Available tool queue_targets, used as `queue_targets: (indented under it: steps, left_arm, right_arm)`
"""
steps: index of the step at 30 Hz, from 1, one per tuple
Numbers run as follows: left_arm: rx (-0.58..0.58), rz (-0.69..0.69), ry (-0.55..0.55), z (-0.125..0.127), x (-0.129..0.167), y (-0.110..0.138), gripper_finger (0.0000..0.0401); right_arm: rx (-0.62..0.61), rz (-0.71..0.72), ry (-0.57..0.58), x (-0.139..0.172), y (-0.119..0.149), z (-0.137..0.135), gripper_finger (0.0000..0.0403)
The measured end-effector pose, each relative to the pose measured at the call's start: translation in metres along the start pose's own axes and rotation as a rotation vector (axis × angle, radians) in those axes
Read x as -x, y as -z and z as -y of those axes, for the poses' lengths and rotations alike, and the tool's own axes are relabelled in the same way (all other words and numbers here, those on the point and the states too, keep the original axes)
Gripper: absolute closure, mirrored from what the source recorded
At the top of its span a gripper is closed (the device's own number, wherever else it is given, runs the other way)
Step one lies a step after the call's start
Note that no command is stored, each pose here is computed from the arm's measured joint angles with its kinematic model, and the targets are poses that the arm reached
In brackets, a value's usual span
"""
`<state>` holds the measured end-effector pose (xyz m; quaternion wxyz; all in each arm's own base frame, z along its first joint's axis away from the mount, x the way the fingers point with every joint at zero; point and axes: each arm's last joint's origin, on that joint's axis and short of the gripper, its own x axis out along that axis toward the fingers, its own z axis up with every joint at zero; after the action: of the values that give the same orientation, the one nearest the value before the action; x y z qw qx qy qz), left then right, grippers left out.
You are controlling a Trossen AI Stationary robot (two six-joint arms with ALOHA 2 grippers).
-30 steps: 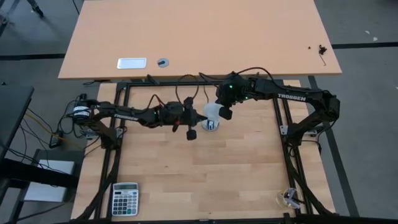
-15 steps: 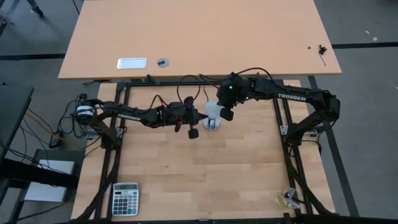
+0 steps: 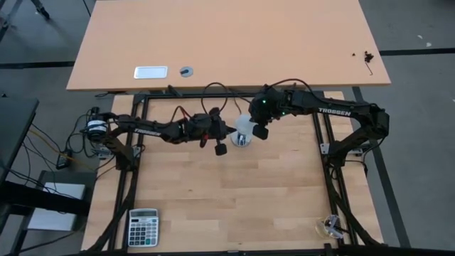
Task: Screw lightbulb
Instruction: Insert the lightbulb into the silver lamp socket
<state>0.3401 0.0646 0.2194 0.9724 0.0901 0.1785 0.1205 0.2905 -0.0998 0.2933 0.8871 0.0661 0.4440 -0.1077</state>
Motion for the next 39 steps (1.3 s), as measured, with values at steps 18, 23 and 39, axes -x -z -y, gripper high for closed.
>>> queue_targets:
  steps: [18, 23, 39]
  left_arm:
    - [0.073, -0.012, -0.094, -0.031, -0.002, 0.006, 0.0401]
    - [0.072, -0.007, -0.088, -0.030, 0.000, 0.004, 0.0401]
    - [0.020, 0.134, 0.144, 0.006, 0.023, -0.028, 0.0401]
  right_arm:
    - [0.019, 0.027, -0.048, 0.000, -0.002, -0.008, 0.0389]
    - [0.037, 0.080, -0.018, 0.000, -0.007, -0.004, 0.0386]
    - [0.046, 0.120, 0.020, -0.001, -0.011, 0.007, 0.0400]
